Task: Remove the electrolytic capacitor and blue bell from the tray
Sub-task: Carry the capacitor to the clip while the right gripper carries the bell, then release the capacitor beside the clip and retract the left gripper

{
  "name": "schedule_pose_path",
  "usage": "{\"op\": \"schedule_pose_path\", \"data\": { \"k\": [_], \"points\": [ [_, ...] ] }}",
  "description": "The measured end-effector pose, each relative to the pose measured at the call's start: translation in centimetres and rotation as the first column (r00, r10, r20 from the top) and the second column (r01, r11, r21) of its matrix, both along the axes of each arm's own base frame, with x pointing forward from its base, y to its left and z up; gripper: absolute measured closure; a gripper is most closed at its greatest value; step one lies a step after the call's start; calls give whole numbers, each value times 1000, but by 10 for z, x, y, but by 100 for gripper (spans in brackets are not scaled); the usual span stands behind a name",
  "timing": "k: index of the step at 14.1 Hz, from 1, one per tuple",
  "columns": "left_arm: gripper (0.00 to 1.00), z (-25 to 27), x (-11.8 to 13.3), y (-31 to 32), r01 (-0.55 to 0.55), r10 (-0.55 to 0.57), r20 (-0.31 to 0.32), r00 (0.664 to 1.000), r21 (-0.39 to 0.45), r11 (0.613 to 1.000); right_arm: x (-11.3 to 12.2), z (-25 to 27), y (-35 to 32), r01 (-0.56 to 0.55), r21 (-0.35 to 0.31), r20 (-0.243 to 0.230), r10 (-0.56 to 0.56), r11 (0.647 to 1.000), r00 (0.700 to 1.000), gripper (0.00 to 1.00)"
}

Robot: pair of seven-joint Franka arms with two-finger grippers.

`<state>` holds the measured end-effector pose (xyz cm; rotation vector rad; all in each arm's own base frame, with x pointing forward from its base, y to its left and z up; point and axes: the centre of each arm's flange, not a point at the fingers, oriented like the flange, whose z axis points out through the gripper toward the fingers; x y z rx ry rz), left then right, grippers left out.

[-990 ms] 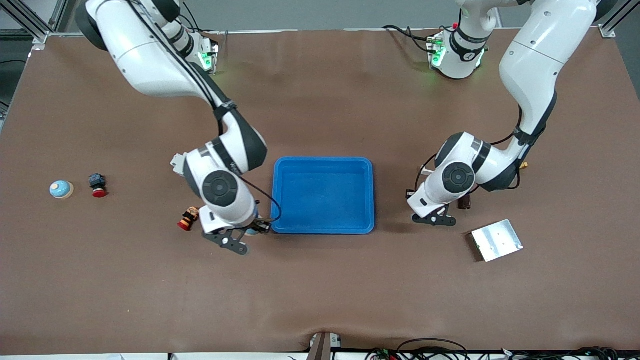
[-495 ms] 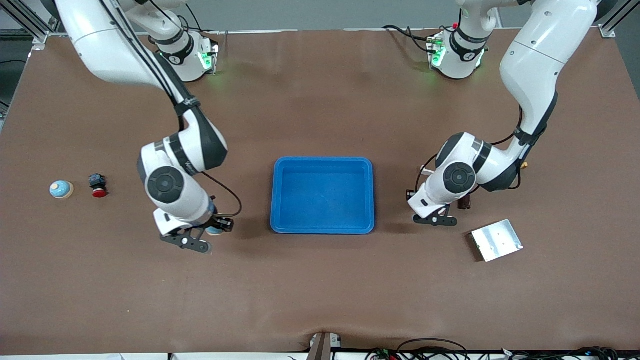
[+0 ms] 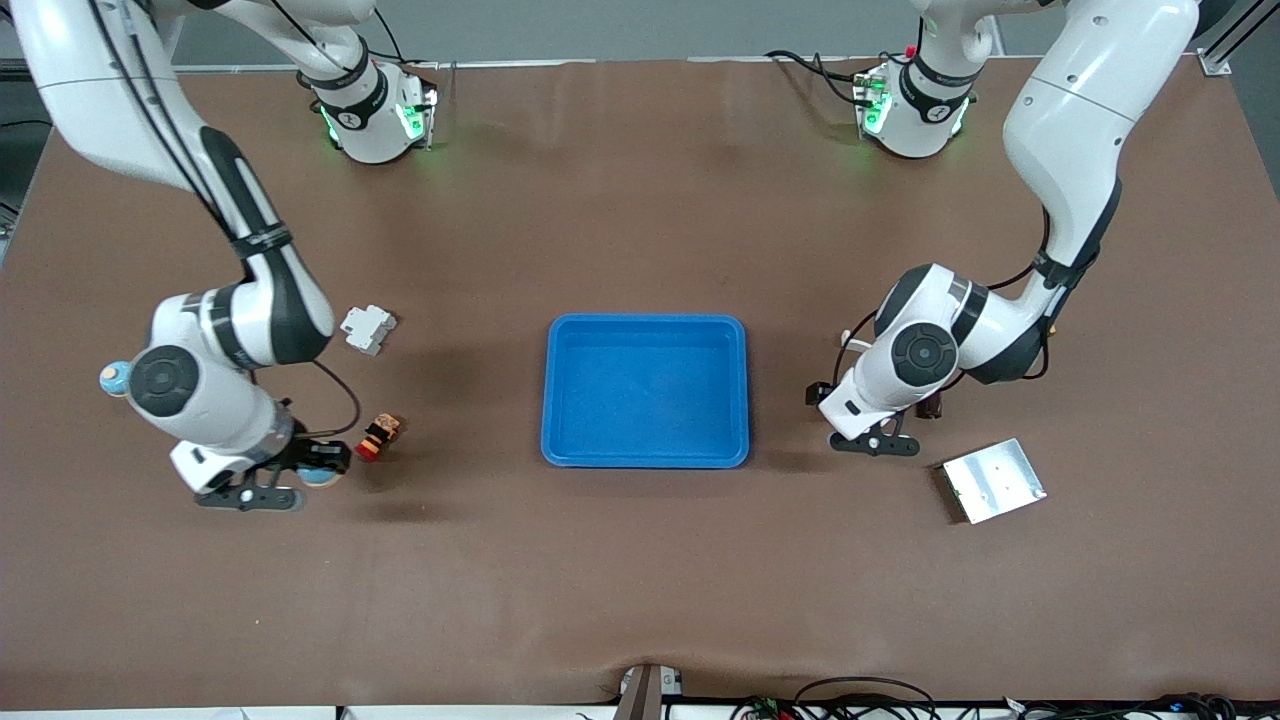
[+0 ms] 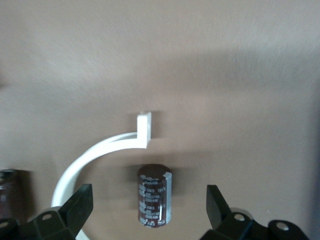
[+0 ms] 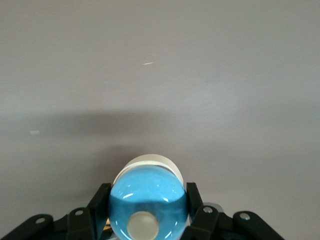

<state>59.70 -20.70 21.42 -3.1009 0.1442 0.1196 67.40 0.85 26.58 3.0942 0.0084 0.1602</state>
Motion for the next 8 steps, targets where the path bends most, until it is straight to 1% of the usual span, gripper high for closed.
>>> {"op": "schedule_pose_path", "data": {
  "k": [1,3,4,6,8],
  "points": [
    [0,13,4,6,-8,8,14,1000,7,1000,-3,-8,-22,-19,1,16,19,1000,1000,35],
    [0,40,9,22,-36,35,13,999,36,999,-10,-28,-56,-41,8,17,41,999,999,35],
    [0,55,10,32,-63,62,5,998,39,997,-12,-37,-68,-46,22,10,46,999,999,35],
    [0,87,14,53,-92,92,8,996,19,996,-14,-50,-83,-53,72,1,53,996,999,35],
    [0,120,14,84,-76,76,-10,997,0,997,-15,-54,-94,-60,111,-5,61,992,998,35]
  ]
}}
